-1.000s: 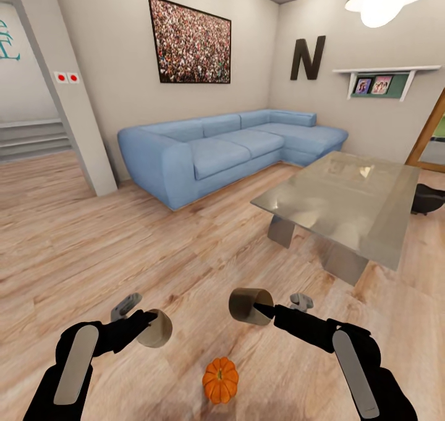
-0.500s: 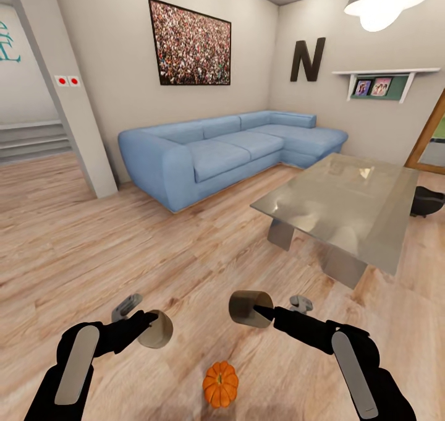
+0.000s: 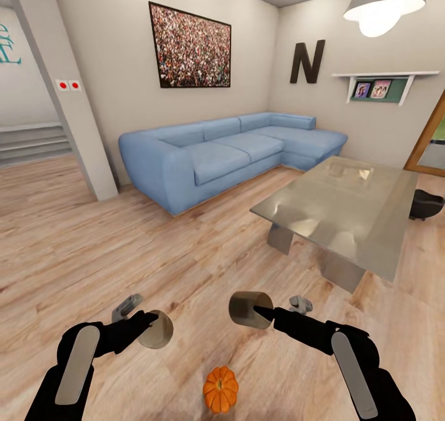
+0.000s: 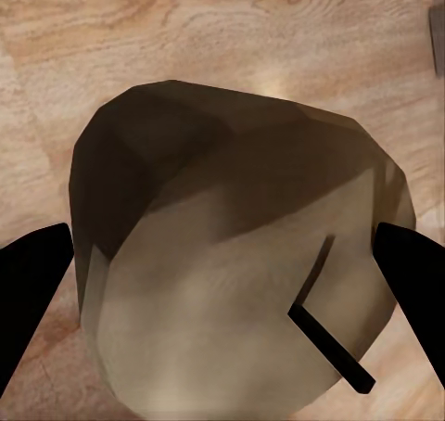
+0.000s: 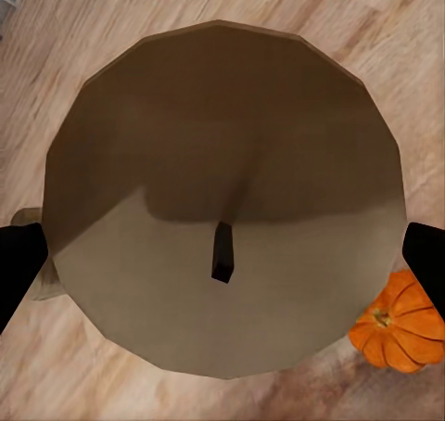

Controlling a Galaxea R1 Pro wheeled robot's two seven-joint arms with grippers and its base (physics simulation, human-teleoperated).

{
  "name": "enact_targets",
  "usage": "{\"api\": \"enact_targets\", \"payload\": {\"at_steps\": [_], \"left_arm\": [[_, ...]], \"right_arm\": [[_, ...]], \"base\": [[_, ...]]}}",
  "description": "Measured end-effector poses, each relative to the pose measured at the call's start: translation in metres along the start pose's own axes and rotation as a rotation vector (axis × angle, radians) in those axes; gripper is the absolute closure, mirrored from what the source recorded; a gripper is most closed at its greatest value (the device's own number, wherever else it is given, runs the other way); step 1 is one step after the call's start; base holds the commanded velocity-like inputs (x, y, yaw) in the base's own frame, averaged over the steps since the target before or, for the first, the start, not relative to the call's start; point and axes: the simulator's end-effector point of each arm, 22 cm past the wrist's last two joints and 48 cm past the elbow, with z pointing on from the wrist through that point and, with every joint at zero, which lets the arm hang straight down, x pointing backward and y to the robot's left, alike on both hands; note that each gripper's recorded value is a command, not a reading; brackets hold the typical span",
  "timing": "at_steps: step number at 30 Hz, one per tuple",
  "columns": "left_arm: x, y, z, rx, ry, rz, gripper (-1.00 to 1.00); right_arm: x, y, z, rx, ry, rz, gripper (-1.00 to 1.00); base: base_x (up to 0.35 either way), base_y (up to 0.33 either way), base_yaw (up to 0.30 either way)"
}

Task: Place each of the two pumpkins and all three candles from the living room inside a cabinet in the living room (use any cabinet), then make sure every cabinet is closed, and position the cauldron so it is next to a table in the living room.

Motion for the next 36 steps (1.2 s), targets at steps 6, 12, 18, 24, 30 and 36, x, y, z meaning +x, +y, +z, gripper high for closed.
{"api": "enact_targets", "payload": {"at_steps": [6, 12, 18, 24, 30, 36], "left_arm": [[-0.005, -0.008, -0.008, 0.000, 0.002, 0.000, 1.00], [-0.011, -0.016, -0.017, -0.001, 0.003, -0.001, 1.00], [-0.016, -0.022, -0.025, -0.003, 0.006, -0.003, 1.00], [-0.021, -0.029, -0.033, -0.004, 0.008, -0.003, 1.00], [-0.025, -0.034, -0.039, -0.004, 0.008, -0.002, 1.00], [-0.025, -0.035, -0.039, -0.001, 0.008, -0.005, 1.00]], "right_arm": [[-0.007, 0.007, -0.004, 0.003, 0.004, 0.003, 1.00], [-0.016, 0.015, -0.009, 0.005, 0.002, 0.003, 1.00], [-0.026, 0.024, -0.015, 0.005, -0.002, 0.002, 1.00], [-0.036, 0.031, -0.020, 0.011, -0.011, -0.004, 1.00], [-0.039, 0.034, -0.023, 0.018, -0.004, -0.004, 1.00], [-0.039, 0.033, -0.023, 0.017, -0.004, 0.002, 1.00]], "base": [[0.000, 0.000, 0.000], [0.000, 0.000, 0.000], [0.000, 0.000, 0.000], [0.000, 0.000, 0.000], [0.000, 0.000, 0.000], [0.000, 0.000, 0.000]]}}
